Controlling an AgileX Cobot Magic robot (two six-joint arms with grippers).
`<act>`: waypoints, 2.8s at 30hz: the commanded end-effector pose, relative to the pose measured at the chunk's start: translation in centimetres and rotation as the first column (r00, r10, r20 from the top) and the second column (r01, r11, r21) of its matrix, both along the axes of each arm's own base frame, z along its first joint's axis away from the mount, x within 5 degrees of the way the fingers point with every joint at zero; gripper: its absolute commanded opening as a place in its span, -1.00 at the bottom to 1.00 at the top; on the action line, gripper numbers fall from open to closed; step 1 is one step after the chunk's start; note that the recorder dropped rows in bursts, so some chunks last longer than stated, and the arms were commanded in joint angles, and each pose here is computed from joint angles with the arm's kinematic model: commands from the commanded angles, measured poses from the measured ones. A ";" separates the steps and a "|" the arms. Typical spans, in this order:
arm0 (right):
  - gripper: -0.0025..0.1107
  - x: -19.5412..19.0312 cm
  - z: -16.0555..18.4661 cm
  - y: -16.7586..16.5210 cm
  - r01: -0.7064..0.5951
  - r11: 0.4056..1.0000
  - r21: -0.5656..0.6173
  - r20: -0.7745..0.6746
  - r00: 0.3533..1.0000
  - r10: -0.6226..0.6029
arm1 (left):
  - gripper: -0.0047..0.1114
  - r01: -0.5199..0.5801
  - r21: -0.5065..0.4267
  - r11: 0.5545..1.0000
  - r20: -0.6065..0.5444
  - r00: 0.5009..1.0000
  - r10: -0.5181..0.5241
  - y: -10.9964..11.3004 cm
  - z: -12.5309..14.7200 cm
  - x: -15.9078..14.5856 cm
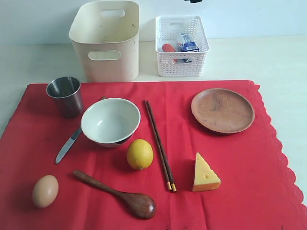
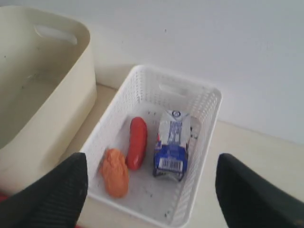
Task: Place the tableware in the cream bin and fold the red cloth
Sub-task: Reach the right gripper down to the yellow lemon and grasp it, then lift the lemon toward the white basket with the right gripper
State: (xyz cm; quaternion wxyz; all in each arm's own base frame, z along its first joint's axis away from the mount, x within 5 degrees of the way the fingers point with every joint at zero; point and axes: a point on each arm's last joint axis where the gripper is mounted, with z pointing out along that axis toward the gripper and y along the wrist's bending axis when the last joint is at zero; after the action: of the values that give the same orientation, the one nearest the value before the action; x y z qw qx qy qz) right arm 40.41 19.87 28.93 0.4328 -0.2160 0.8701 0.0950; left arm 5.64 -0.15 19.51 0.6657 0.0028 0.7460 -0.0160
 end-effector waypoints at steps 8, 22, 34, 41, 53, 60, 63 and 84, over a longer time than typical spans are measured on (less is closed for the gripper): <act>0.31 -3.9 0.1 0.3 -0.171 0.984 0.051 -0.284 0.942 0.179 | -0.85 -0.002 -0.005 1.000 0.007 1.000 0.002 0.0 0.1 0.0; 0.31 -10.3 0.9 8.5 -0.573 0.805 0.154 -0.235 0.770 0.593 | -0.85 -0.002 -0.005 1.000 0.007 1.000 0.002 0.0 0.1 0.0; 0.31 -14.0 -1.4 9.5 -0.635 0.765 0.108 -0.286 0.717 0.636 | -0.85 -0.002 -0.005 1.000 0.007 1.000 0.002 0.0 0.1 0.0; 0.31 -16.0 -3.8 7.1 -0.575 0.813 0.094 -0.317 0.756 0.572 | -0.85 -0.002 -0.005 1.000 0.007 1.000 0.002 0.0 0.1 0.0; 0.31 -19.7 -11.9 7.2 -0.524 0.851 0.029 -0.397 0.775 0.491 | -0.85 -0.002 -0.005 1.000 0.007 1.000 0.002 0.0 0.1 0.0; 0.31 -19.3 -16.4 7.5 -0.501 0.865 -0.004 -0.496 0.752 0.434 | -0.85 -0.002 -0.005 1.000 0.007 1.000 0.002 0.0 0.1 0.0; 0.31 -19.5 -16.9 7.9 -0.498 0.867 0.016 -0.507 0.743 0.437 | -0.85 -0.002 -0.005 1.000 0.007 1.000 0.002 0.0 0.1 0.0; -0.66 -21.2 -16.8 8.9 -0.588 0.809 0.014 -0.519 0.687 0.508 | -0.85 -0.002 -0.005 1.000 0.007 1.000 0.002 0.0 0.1 0.0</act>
State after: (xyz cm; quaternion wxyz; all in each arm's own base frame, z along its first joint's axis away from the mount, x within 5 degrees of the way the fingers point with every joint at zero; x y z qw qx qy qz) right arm 19.59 28.85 11.68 0.1351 -0.4484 0.8599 0.2031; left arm 5.64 -0.15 19.51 0.6657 0.0030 0.7460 -0.0159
